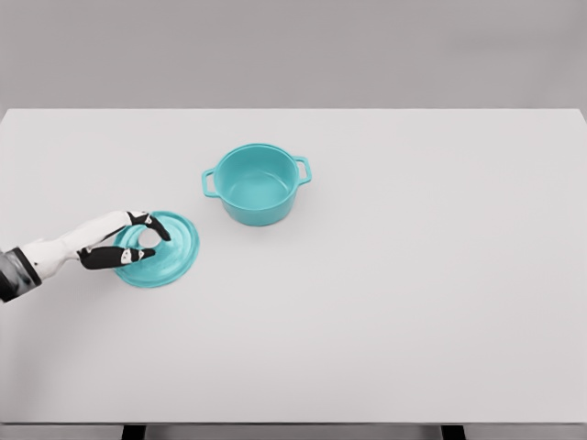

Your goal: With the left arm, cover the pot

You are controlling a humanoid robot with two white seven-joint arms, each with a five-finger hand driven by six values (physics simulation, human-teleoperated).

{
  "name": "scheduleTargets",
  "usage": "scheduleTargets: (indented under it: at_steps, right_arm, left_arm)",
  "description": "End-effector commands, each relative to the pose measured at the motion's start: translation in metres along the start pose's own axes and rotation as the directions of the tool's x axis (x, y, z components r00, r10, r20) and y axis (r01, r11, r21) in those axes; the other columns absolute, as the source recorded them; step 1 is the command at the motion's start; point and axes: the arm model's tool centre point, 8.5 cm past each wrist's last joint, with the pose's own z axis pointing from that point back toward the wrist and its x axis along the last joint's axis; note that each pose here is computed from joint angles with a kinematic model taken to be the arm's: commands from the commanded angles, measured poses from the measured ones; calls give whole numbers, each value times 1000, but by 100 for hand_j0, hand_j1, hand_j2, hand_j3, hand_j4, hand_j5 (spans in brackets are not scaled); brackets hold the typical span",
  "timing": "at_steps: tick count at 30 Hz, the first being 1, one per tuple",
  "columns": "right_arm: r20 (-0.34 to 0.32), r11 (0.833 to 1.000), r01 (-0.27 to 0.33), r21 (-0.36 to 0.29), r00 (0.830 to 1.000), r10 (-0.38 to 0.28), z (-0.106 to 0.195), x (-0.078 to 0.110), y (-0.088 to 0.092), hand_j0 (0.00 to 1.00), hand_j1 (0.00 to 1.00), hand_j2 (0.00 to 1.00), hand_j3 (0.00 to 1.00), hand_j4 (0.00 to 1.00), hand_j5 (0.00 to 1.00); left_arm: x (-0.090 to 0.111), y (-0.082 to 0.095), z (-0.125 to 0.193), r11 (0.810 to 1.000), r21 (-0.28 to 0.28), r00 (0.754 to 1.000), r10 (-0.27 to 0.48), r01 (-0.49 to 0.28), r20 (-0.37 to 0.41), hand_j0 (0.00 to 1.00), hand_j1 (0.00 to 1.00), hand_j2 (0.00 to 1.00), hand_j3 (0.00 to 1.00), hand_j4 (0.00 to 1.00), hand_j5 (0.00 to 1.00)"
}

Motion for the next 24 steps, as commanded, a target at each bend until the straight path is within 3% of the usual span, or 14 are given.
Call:
scheduleTargets:
  at_steps: [1, 5, 9, 15, 19, 24]
  right_arm:
    - [0, 1000, 0, 0, 1000, 0, 0, 0, 0, 100, 100, 100, 100, 100, 100]
    - [0, 1000, 0, 0, 1000, 0, 0, 0, 0, 100, 100, 100, 100, 100, 100]
    - [0, 1000, 0, 0, 1000, 0, 0, 0, 0, 100, 100, 100, 100, 100, 100]
    - [1, 1000, -1, 0, 1000, 1, 0, 0, 0, 100, 100, 100, 100, 100, 100]
    - [1, 1000, -2, 1, 1000, 2, 0, 0, 0, 100, 100, 100, 100, 100, 100]
    - [0, 1000, 0, 0, 1000, 0, 0, 0, 0, 100, 100, 100, 100, 100, 100]
  left_arm:
    - [-6, -4, 2, 1000, -4, 1000, 0, 0, 1, 40, 40, 40, 40, 40, 40]
    - [-2, 3, 1, 1000, 8, 1000, -10, 10, 12, 40, 40, 40, 40, 40, 40]
    - [14, 33, -2, 997, 37, 997, -63, 61, 44, 41, 41, 41, 41, 41, 41]
    - [17, 56, 9, 994, 66, 996, -88, 85, 32, 41, 41, 41, 41, 41, 41]
    - [41, 79, 3, 989, 92, 988, -127, 119, 87, 41, 41, 41, 41, 41, 41]
    - [50, 83, -2, 987, 95, 984, -137, 127, 114, 41, 41, 41, 41, 41, 41]
